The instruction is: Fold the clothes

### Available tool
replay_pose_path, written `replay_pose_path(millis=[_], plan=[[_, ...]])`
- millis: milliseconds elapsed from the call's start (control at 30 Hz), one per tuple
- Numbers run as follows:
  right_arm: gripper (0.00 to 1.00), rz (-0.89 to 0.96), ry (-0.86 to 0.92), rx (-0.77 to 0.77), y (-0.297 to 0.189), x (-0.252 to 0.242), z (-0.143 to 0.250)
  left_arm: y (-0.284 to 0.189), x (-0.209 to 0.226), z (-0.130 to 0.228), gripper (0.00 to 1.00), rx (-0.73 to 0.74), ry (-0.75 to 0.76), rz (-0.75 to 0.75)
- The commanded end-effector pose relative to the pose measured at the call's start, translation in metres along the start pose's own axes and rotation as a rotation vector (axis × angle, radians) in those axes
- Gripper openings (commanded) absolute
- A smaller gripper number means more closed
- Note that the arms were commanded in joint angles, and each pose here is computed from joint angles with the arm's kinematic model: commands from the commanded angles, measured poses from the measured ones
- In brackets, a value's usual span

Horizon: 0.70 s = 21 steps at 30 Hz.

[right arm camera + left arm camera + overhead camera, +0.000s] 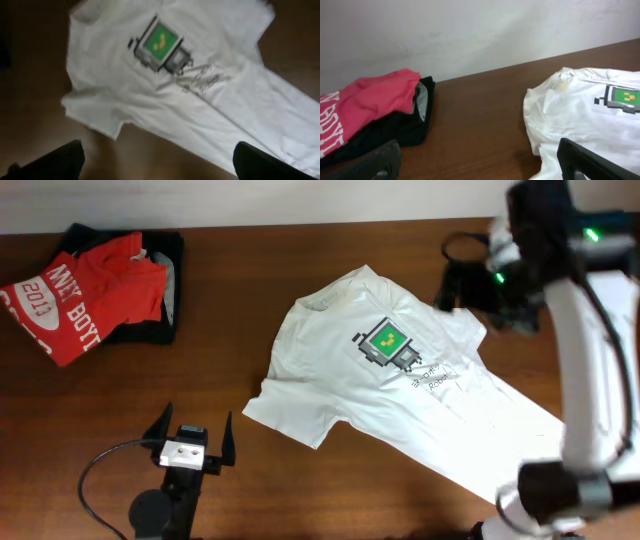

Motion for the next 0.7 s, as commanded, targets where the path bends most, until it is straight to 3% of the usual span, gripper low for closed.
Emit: replay_pose_path(millis=[0,167,300,400,467,567,633,667], plan=[[0.99,0.221,0.121,0.025,0.011,-0.031,0.027,0.000,0.000,0.002,0.99,0.004,0.012,-0.005],[0.99,0.207,0.292,0.103,0.043,-0.081,0.029,0.000,0.000,0.002,0.99,0.004,0.012,-0.005],[0.99,0.212,0.309,0.197,0.082,-0.094,0.040,0.000,0.000,0.002,0.99,0.004,0.012,-0.005],[0.99,0.221,0.395,0.188,0.120,-0.105,0.045,0.000,0.000,0.002,0.99,0.004,0.012,-0.004],[0.99,0.225,0.477,0.167,0.117,-0.105,0.046,0.000,0.000,0.001,0.99,-0.001,0.012,-0.004],[0.99,0.203,0.487,0.100,0.085,-0.099,0.067,-0.002,-0.015,-0.005,0.99,-0.059,0.006,0.194],[0.99,0.183,0.479,0.047,0.070,-0.101,0.106,-0.008,-0.034,-0.011,0.99,-0.127,0.016,0.432],[0.99,0.182,0.478,0.045,0.073,-0.103,0.121,-0.010,-0.037,-0.016,0.99,-0.155,-0.014,0.481]])
Point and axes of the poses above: each gripper's point midway between its finger pads, its own y axis out along the fingers, its own x axis along the line the jaws close on, z = x × y, the point moved 9 cm from there along -y, back along the fingers, and after that the axes turned 2 degrees about y, right-handed, at the moved point
